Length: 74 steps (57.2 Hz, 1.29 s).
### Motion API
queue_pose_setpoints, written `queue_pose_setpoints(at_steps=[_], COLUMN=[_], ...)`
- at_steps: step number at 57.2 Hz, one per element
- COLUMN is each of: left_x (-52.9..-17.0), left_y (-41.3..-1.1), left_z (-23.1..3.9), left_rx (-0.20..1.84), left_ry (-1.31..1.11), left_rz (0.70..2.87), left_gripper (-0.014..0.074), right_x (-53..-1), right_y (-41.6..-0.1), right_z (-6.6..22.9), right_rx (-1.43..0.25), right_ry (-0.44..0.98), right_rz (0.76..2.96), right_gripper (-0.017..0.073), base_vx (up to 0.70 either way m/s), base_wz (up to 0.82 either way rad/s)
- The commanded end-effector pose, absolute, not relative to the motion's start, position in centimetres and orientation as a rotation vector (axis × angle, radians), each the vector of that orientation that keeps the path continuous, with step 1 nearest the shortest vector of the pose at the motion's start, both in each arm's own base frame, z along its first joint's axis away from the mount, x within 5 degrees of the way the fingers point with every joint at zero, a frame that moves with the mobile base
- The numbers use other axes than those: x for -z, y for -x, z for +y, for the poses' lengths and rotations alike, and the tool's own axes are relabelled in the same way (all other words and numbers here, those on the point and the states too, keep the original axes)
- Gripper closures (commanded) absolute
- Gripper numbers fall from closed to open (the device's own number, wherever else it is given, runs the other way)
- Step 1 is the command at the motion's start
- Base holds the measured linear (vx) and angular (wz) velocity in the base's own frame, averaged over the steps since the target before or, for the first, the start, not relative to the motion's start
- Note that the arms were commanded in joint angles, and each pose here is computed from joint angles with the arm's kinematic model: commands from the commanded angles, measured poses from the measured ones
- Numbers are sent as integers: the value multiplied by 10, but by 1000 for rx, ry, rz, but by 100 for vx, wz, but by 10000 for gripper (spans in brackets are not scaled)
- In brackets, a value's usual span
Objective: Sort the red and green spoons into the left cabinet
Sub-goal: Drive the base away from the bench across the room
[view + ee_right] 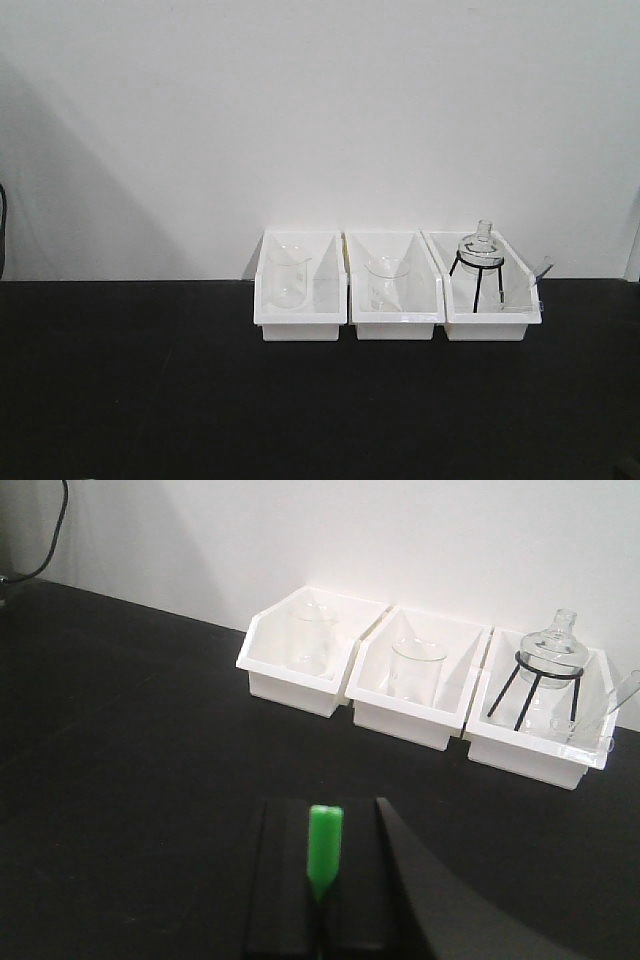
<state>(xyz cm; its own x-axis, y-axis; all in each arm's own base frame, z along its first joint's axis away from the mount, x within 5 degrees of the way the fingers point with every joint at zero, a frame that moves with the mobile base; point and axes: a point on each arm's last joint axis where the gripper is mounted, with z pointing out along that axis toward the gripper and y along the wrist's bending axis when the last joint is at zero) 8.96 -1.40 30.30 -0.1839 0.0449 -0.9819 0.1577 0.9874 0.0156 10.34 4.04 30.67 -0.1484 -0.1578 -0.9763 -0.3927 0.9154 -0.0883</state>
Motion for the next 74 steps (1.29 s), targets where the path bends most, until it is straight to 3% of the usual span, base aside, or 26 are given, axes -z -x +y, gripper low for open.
queue_pose_setpoints(at_steps=[1,26,74], left_x=[-317,-317,-317], left_y=[-91,-91,-91], left_z=[-15,-15,-15], left_rx=[117,117,117], left_ry=[-139,-139,-139], left_rz=[1664,1664,1664], left_gripper=[600,600,600], right_x=[-323,-323,-323], right_y=[-105,-105,-105], right_z=[39,39,39], right_rx=[-205,-205,-205], right_ry=[377,377,377], right_rz=[1635,1635,1635], right_gripper=[562,562,562], base_vx=[0,-3,-12], base_wz=[0,10,41])
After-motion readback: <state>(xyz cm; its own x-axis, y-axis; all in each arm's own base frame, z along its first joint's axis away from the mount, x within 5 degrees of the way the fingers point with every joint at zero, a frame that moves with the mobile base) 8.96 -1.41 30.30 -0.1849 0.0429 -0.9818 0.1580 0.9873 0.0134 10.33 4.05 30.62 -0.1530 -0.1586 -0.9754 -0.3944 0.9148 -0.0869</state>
